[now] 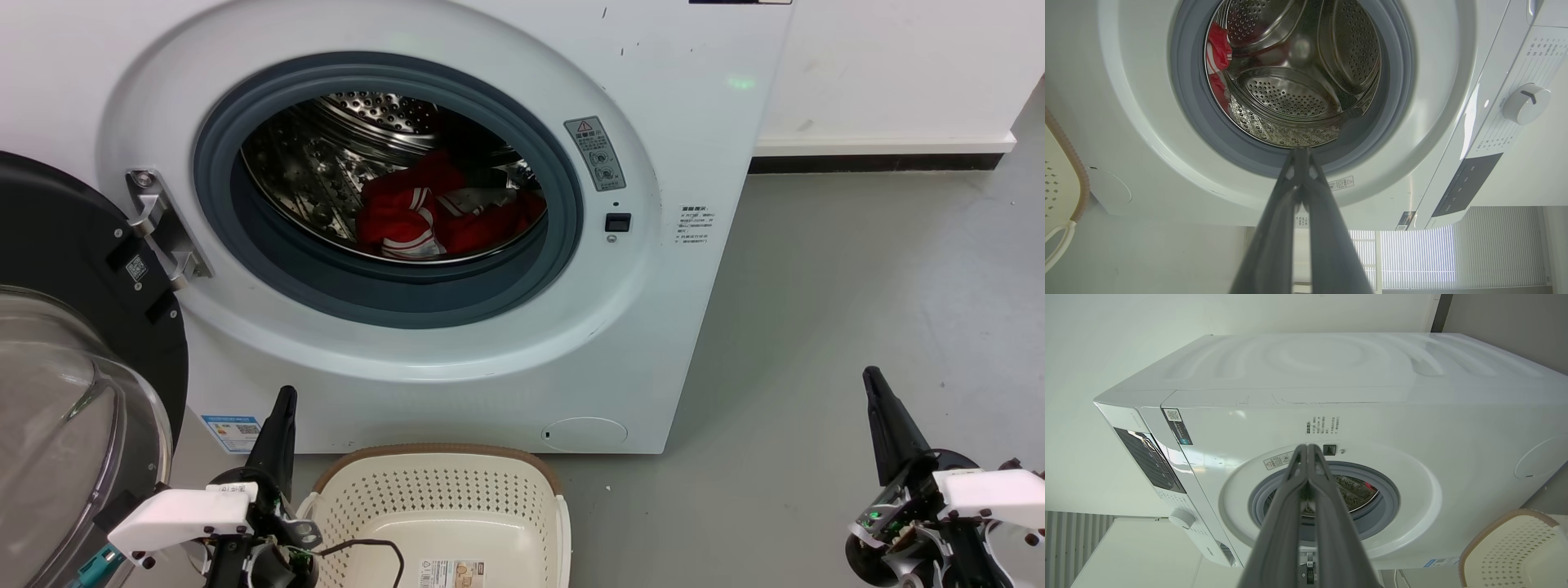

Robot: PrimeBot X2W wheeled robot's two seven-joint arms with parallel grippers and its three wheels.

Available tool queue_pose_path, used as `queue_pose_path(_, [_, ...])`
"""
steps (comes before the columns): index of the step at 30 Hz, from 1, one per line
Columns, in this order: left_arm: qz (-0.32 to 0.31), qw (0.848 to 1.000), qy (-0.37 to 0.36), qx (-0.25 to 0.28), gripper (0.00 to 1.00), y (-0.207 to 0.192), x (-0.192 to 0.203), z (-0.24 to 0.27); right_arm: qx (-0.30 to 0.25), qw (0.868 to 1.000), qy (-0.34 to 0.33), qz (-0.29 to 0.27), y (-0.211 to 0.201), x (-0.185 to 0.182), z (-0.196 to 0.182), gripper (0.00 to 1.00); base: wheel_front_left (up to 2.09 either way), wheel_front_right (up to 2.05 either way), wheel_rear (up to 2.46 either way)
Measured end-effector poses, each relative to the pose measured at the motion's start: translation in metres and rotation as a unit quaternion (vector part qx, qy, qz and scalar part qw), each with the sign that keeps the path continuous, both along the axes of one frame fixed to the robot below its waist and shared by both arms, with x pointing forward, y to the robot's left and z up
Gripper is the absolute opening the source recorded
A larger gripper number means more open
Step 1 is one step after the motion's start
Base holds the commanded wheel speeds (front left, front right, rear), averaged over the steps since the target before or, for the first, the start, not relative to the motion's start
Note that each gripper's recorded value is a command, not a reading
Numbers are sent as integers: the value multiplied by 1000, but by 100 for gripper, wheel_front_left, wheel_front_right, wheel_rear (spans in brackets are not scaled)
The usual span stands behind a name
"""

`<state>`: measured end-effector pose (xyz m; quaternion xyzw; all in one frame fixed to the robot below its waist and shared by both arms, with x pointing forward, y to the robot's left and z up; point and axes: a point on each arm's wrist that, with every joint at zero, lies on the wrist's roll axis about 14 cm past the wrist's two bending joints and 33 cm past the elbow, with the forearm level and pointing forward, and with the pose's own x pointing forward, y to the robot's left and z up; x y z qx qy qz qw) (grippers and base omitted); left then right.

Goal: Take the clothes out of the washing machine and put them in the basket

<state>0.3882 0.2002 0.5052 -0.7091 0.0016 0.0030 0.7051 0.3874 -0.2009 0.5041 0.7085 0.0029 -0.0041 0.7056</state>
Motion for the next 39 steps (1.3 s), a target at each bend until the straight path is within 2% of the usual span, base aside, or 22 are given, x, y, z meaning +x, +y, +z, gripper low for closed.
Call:
queue_pose_path(34, [0,1000,0,0,0,0,0,0,0,1000,0,0,0,0,0,0,0,0,0])
queue_pose_path(35, [0,1000,1,0,100,0,0,-1,0,1000,1,0,0,0,0,100,0,0,0])
queue_pose_path(39, [-1,1000,27,-2,100,-2,-8,-18,2,1000,25,-2,0,-8,-17,100,0,0,0])
